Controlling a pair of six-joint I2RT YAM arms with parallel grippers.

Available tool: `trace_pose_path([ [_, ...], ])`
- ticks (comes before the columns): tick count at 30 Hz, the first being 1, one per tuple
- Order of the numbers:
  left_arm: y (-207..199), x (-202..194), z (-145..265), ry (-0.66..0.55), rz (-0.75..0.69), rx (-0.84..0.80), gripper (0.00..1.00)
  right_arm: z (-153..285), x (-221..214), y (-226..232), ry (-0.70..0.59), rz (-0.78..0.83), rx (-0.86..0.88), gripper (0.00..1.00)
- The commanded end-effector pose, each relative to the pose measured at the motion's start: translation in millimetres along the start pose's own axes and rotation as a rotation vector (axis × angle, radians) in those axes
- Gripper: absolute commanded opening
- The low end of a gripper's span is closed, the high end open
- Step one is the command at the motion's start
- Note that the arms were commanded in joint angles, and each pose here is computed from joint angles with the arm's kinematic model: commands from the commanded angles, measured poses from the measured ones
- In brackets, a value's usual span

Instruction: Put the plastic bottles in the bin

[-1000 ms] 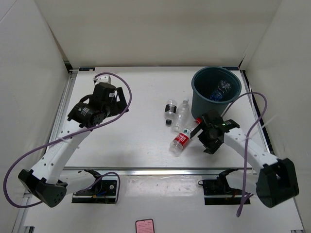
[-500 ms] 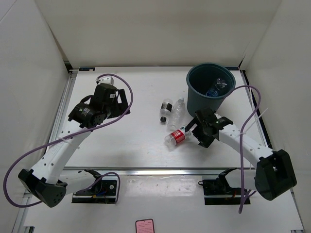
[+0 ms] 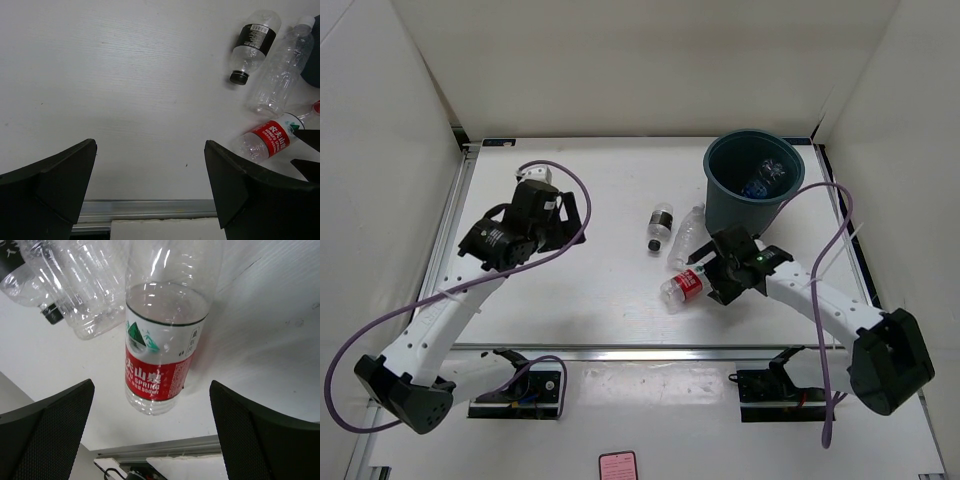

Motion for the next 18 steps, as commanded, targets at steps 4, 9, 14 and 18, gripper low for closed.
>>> trace_pose_path([
  [4,1,-5,13,-0.017,0.026,-0.034,1.00,-27,5,-9,-0.062,-0.100,-0.050,0.99],
  [9,2,-7,14,-0.017,0.026,-0.034,1.00,-43,1,-24,-0.044,-0.113,-0.115,0.99],
  [14,1,-10,14,-0.013,0.026,-0.042,1.00,-52,1,-53,0.013,-0.171,-0.222,0.99],
  [18,2,-13,13,-0.005,0.032,-0.038,1.00,-37,3,-81,0.006,-0.174,-0.342,0.92],
])
Point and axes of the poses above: each gripper's point midway between its finger pads, its own z axis back along the fingers, its own y axis along the line the jaws close on, x = y × z, the point moved 1 cm from there along z, back along the fingers, and after that the axes turned 8 degrees about -z, right-handed, at the moved point
